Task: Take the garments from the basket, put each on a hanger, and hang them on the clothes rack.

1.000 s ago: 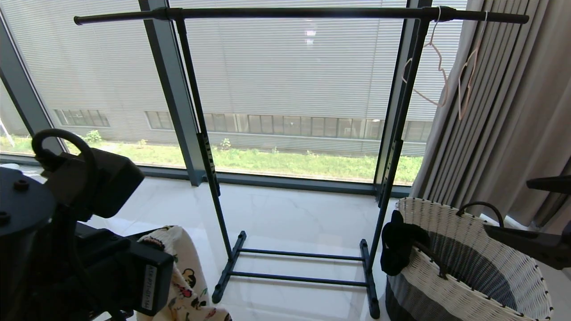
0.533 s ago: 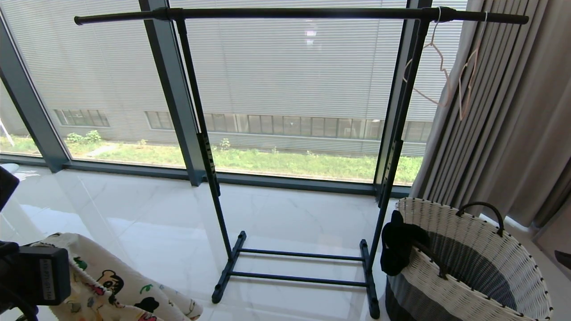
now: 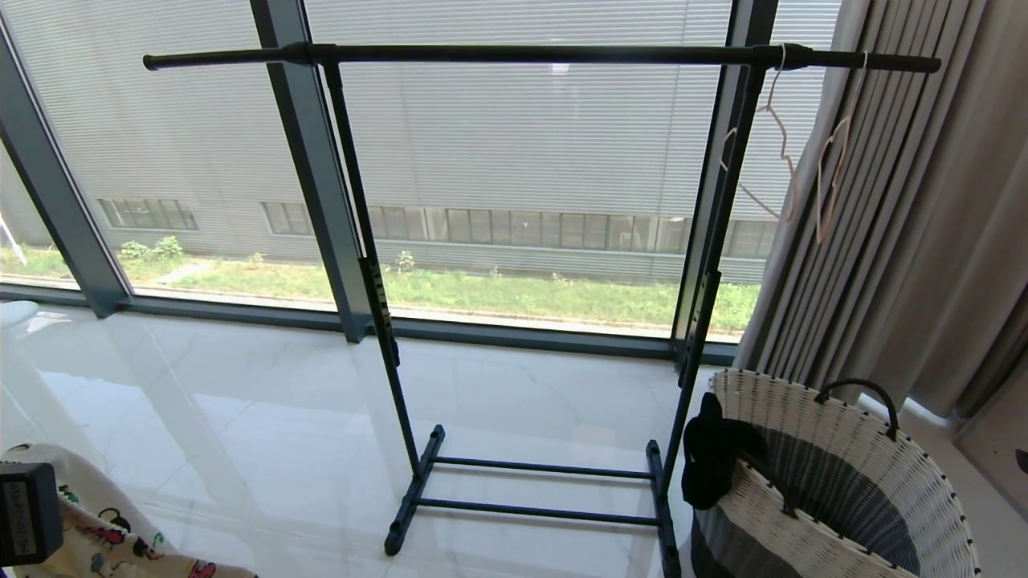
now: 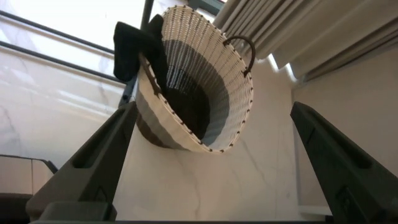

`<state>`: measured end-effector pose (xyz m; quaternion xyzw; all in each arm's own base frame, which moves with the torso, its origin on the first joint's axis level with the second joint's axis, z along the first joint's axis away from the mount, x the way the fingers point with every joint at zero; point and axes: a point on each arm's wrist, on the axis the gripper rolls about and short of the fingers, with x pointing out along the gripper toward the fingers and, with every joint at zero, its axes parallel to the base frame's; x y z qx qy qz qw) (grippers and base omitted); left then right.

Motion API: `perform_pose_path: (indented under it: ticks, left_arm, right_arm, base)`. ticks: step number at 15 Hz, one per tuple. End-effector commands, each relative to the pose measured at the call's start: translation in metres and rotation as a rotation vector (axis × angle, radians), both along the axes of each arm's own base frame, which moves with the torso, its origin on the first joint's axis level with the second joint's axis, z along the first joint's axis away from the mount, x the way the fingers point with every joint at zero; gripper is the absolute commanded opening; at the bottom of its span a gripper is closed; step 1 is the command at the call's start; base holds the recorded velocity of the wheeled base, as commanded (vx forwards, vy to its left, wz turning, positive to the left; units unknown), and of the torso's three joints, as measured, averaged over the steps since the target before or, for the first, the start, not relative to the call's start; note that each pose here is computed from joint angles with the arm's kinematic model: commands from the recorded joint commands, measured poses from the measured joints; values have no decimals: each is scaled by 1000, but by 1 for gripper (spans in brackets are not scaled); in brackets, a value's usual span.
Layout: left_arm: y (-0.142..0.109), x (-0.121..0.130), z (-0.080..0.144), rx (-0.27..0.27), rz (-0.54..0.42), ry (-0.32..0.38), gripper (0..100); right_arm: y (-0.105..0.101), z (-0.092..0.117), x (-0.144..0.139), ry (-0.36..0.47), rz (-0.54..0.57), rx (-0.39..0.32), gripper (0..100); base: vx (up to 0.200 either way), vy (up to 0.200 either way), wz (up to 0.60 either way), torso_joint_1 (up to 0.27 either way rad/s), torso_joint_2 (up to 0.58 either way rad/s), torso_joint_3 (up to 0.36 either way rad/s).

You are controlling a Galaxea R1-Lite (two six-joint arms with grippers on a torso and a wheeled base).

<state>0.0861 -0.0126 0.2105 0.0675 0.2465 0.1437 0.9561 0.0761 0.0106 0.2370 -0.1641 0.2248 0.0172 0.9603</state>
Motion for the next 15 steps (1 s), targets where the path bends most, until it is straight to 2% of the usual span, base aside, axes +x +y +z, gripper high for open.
perform_pose_path:
  ticks: [1,5,10,15]
  left_arm:
    - [1,0,-5,6,8,14,0]
    - [6,4,-3,0,75,-10,0]
    - [6,4,-2,-1,77,-16,0]
    - [6,4,-2,55,47,7,0]
  right_arm:
    - [0,0,0,4,0,-1,100]
    - [0,0,1,3,3,0,100]
    - [0,0,2,7,2,1,100]
    - [0,0,5,-8,-12,5,100]
  base:
    - [0,0,0,168,-447,-276]
    - [0,0,0,187,-467,-278]
    - [0,0,0,211,-484,-279]
    - [0,0,0,220,-492,-270]
